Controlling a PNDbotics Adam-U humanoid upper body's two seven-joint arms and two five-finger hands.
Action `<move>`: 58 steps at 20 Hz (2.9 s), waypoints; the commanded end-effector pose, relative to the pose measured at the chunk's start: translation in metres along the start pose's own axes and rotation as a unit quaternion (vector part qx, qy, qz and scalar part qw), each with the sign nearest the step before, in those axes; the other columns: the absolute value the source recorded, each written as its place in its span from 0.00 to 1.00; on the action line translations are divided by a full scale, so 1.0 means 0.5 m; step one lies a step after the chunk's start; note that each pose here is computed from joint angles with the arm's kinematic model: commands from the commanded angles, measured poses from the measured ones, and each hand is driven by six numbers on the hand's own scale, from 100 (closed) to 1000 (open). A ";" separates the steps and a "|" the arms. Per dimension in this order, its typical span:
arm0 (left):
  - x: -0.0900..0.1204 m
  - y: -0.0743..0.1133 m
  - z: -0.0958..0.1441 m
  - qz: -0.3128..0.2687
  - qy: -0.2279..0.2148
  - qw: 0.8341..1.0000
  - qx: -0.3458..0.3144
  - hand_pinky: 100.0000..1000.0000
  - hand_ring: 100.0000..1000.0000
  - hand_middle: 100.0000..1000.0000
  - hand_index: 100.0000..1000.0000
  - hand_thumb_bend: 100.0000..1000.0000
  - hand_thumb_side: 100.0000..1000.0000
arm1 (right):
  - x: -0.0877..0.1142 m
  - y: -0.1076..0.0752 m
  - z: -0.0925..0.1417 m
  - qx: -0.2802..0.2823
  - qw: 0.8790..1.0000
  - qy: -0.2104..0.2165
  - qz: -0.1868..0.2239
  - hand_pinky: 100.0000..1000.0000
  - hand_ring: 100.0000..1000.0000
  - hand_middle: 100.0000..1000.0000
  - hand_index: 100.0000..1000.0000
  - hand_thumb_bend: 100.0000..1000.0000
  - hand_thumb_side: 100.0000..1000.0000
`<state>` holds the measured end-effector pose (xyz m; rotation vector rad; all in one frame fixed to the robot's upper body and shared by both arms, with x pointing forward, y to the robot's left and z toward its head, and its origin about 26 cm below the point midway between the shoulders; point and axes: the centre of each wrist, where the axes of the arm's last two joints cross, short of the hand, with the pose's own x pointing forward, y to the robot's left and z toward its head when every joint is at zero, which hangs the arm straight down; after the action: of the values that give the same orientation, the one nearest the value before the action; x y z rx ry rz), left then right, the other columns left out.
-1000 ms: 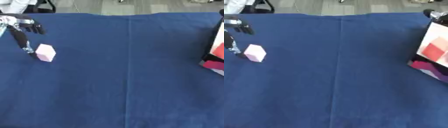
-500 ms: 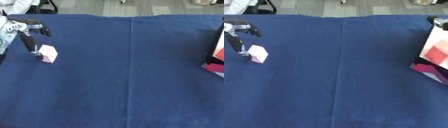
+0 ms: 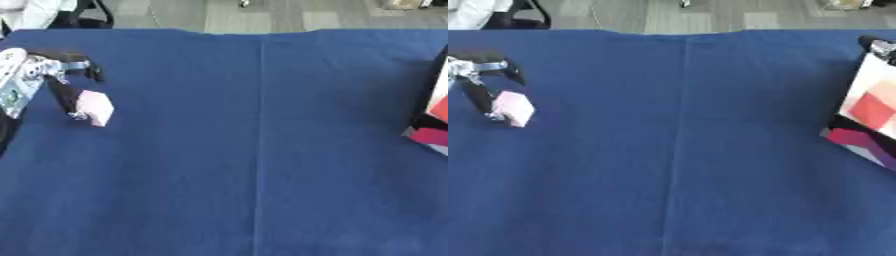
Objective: Pick up the objects with one hand, pass them to the other hand, and then place them into the box on the other side of the table.
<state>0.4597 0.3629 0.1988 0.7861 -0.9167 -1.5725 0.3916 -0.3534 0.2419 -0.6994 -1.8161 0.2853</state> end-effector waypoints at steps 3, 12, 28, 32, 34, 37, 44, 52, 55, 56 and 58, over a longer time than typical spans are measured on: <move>-0.016 0.033 0.024 0.000 0.009 1.000 -0.003 0.87 0.83 0.73 0.74 0.66 0.00 | 0.008 -0.021 -0.004 -0.015 1.000 -0.007 0.007 0.91 0.80 0.75 0.85 0.43 0.06; -0.021 0.041 0.033 -0.011 0.028 0.999 -0.013 0.86 0.82 0.72 0.72 0.58 0.00 | -0.005 -0.025 -0.002 -0.016 1.000 -0.001 0.009 0.91 0.80 0.75 0.85 0.42 0.06; -0.014 0.061 0.050 -0.023 0.026 0.997 0.063 0.77 0.69 0.51 0.39 0.24 0.00 | -0.018 -0.033 0.000 -0.017 1.000 0.003 0.009 0.91 0.80 0.76 0.85 0.40 0.07; 0.004 0.083 0.074 -0.021 -0.005 0.993 0.117 0.76 0.67 0.48 0.39 0.18 0.00 | -0.012 -0.037 -0.001 -0.018 1.000 -0.003 0.009 0.92 0.80 0.76 0.85 0.40 0.06; 0.016 0.094 0.087 -0.017 -0.023 0.990 0.139 0.76 0.66 0.47 0.40 0.15 0.00 | -0.005 -0.039 -0.003 -0.018 1.000 -0.008 0.008 0.92 0.80 0.76 0.85 0.40 0.06; 0.029 0.105 0.105 -0.005 -0.043 0.986 0.163 0.76 0.65 0.47 0.40 0.13 0.00 | 0.004 -0.041 -0.005 -0.018 1.000 -0.015 0.007 0.92 0.80 0.76 0.85 0.39 0.06; 0.059 0.108 0.130 0.030 -0.092 0.976 0.193 0.75 0.63 0.45 0.41 0.03 0.00 | 0.020 -0.039 -0.008 -0.012 1.000 -0.027 0.002 0.92 0.80 0.76 0.85 0.40 0.05; 0.107 0.090 0.128 0.097 -0.139 0.961 0.220 0.74 0.60 0.43 0.41 0.00 0.00 | 0.085 -0.023 -0.012 0.016 0.997 -0.078 -0.002 0.92 0.81 0.77 0.86 0.42 0.06; 0.121 0.083 0.127 0.159 -0.160 0.948 0.223 0.74 0.60 0.42 0.42 0.00 0.00 | 0.130 -0.009 -0.013 0.040 0.993 -0.110 0.007 0.92 0.81 0.77 0.87 0.43 0.06; 0.127 0.081 0.127 0.176 -0.164 0.945 0.223 0.74 0.60 0.42 0.42 0.00 0.00 | 0.147 -0.003 -0.013 0.048 0.991 -0.121 0.011 0.92 0.81 0.78 0.87 0.43 0.06; 0.138 0.077 0.124 0.198 -0.167 0.939 0.227 0.73 0.59 0.42 0.43 0.00 0.00 | 0.177 0.009 -0.013 0.063 0.988 -0.142 0.016 0.92 0.82 0.78 0.87 0.44 0.06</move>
<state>0.4149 0.3015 0.2490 0.5968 -1.5853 -1.1922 0.3860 -0.3038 0.2964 -0.6062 -1.9970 0.5007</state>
